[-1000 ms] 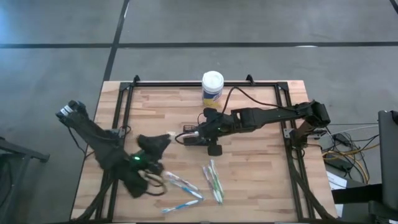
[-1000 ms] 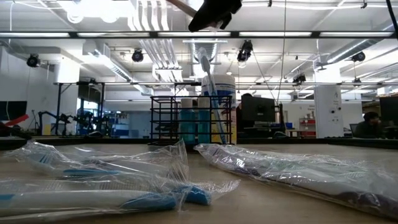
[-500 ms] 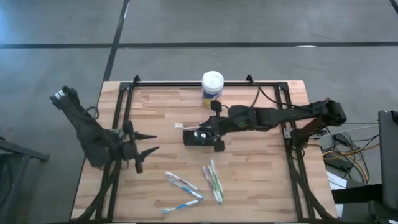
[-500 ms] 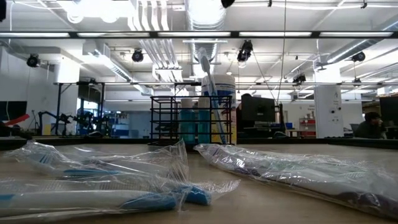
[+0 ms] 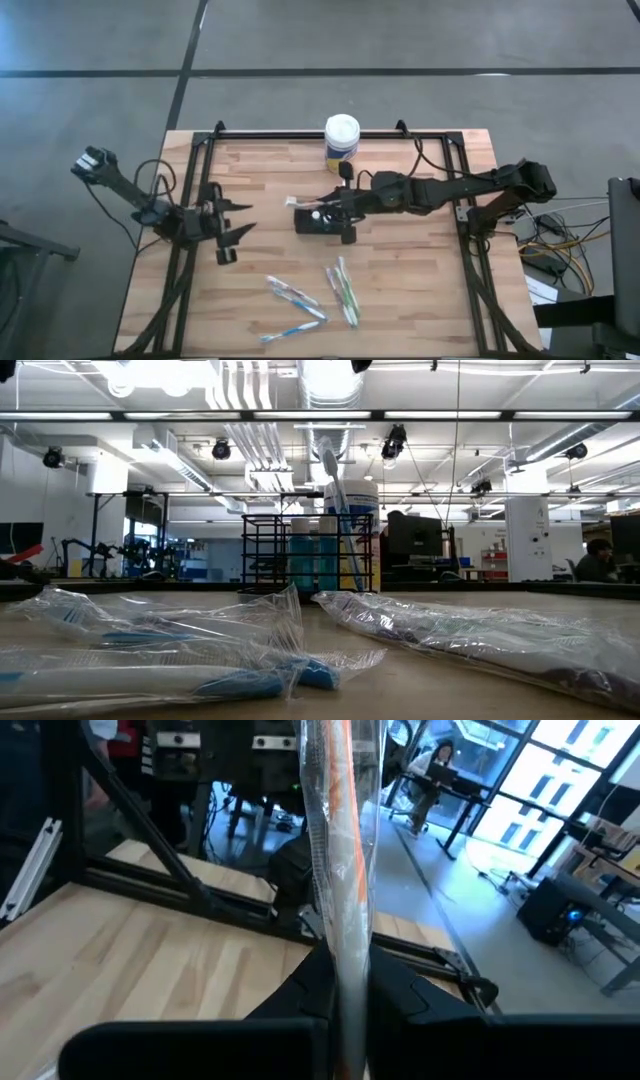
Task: Pick & Place toothbrushing station
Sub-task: Put the orange toothbrush into the black wire organizer
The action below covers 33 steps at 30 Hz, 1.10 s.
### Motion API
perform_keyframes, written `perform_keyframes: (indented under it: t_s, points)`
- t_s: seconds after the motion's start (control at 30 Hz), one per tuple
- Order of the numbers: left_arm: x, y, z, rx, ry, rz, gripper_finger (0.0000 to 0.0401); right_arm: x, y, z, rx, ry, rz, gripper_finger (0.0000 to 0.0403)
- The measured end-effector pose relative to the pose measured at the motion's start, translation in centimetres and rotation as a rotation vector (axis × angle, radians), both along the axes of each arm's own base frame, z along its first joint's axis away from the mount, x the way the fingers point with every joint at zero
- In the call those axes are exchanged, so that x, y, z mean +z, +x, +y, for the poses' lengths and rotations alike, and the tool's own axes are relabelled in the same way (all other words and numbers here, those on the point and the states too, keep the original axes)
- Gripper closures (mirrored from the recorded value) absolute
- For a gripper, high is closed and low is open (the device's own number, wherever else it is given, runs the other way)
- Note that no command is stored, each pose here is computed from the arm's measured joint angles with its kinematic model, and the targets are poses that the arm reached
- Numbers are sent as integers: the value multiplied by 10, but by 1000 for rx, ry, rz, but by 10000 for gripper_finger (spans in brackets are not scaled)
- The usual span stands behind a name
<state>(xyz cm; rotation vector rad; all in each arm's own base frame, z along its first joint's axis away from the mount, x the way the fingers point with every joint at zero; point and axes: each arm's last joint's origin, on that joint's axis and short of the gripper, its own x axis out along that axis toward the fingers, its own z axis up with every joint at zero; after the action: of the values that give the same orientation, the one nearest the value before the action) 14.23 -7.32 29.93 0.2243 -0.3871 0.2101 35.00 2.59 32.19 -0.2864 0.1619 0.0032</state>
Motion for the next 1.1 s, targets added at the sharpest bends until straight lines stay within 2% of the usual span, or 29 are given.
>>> perform_keyframes:
  t_s: [0.2, 0.33, 0.63, 0.87, 1.1]
  points:
    - [19, 25, -1, -25, 2, 114, 180, -2, 6, 1, 1, -3, 10, 382]
    - [35, 40, -3, -51, 24, 124, 172, -2, 10, 1, 3, -7, 9, 382]
    - [43, 66, -1, -64, 58, 134, 176, 4, 11, 8, 30, -42, -60, 381]
    - [50, 84, 10, -101, -5, 111, 175, 4, 11, 10, 34, -40, -60, 381]
    - [54, 95, 14, -108, 2, 107, 176, 4, 11, 10, 36, -39, -56, 381]
